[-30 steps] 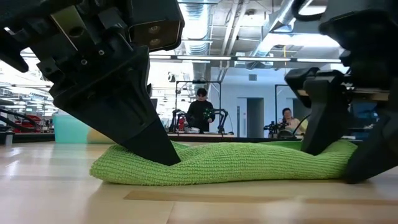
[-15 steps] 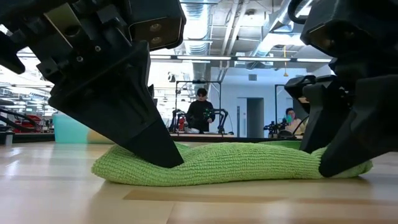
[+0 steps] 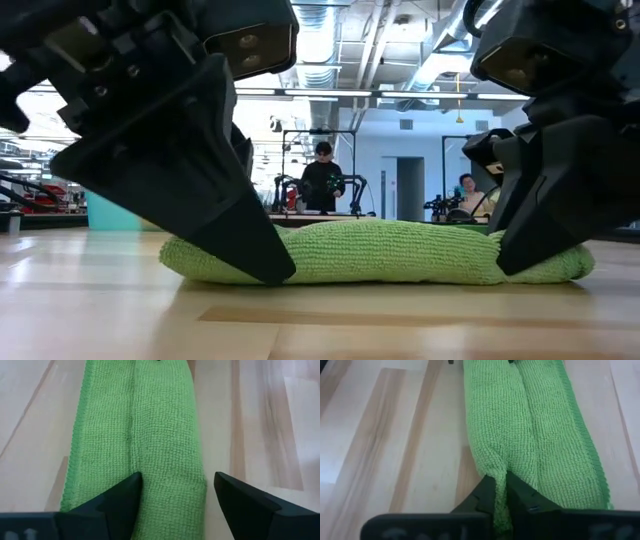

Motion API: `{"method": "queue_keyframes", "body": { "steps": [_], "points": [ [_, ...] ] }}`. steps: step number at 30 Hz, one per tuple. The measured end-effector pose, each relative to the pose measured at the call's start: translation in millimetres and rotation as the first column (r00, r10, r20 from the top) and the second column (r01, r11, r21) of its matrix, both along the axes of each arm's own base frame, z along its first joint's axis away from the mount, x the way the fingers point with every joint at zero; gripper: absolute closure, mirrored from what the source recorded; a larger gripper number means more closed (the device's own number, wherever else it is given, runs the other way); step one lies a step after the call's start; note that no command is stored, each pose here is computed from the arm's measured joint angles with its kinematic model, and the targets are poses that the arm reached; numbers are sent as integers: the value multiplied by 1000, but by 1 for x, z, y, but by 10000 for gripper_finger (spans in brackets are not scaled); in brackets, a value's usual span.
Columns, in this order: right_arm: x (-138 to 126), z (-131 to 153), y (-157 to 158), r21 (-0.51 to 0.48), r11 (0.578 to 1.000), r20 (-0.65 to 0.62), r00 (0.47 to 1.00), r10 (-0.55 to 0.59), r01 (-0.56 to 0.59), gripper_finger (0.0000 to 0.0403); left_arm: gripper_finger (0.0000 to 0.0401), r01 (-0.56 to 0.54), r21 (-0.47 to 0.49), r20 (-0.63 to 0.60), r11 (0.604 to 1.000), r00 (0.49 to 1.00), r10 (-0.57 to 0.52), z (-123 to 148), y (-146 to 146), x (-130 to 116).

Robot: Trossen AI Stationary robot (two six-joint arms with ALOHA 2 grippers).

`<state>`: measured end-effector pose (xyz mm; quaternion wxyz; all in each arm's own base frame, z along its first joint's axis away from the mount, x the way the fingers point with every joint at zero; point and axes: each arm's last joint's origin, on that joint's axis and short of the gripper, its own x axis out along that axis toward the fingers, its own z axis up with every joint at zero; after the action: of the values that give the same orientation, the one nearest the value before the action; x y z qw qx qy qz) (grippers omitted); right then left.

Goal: Roll microfiber towels into tight, uniform cylinder then place into a basket
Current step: Roll the green microfiber cloth

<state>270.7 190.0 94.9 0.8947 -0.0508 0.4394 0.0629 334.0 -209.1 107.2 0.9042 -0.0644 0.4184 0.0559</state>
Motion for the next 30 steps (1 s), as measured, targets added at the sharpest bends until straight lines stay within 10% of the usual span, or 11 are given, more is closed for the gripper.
{"method": "queue_keyframes", "body": {
  "steps": [19, 30],
  "points": [
    [0, 0, 1, 36, 999, -8, 1000, -22, 22, 363, 152, 172, 422, -72, 890, 985, -157, 43, -45, -10],
    [2, 0, -1, 61, 998, -8, 1000, -24, 24, 363, 152, 132, 448, -109, 884, 990, -92, 15, -36, -1]
  ]
}}
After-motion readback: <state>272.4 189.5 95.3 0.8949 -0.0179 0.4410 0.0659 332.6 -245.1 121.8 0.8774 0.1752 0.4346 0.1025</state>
